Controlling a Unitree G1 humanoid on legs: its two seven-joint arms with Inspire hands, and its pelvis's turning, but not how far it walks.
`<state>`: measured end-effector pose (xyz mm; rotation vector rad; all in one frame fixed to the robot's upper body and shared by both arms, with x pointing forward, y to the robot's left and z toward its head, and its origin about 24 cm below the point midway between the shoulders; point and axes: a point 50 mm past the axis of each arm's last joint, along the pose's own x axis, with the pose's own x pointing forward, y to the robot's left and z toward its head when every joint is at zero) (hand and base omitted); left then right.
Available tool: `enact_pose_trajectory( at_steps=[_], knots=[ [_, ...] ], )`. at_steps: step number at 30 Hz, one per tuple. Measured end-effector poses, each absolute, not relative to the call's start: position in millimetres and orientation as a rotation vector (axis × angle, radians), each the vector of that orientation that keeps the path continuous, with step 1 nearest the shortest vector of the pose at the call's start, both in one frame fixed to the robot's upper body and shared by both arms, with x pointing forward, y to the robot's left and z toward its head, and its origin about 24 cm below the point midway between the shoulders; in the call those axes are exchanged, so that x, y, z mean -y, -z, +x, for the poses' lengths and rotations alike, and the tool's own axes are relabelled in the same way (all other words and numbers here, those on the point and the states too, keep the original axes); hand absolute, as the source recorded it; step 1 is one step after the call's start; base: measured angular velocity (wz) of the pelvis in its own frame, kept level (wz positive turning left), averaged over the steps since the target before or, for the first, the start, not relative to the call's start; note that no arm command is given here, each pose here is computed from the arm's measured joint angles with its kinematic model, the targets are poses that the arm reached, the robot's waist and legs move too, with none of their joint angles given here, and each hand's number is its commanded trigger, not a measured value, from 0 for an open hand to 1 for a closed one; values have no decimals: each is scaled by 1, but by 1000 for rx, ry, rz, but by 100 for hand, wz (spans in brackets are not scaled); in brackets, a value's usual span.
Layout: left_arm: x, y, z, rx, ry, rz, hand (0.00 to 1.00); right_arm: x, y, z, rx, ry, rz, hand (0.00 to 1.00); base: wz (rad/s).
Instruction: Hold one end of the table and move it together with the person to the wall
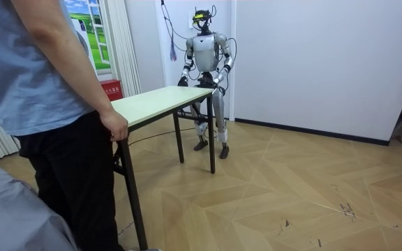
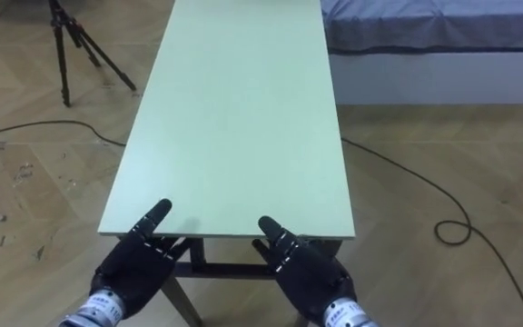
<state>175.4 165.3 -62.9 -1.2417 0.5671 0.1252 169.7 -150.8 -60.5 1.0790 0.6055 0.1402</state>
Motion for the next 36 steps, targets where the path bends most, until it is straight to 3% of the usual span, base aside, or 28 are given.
enact_pose_trajectory(
  at_steps=[20, 36],
  knots=[
    [-169, 66, 178, -621, -186, -1362, 0, 161, 56, 174, -618, -34, 1223, 0, 0],
    [-167, 65, 181, -602, -231, -1408, 0, 150, 53, 180, -573, 15, 1337, 0, 0]
  ],
)
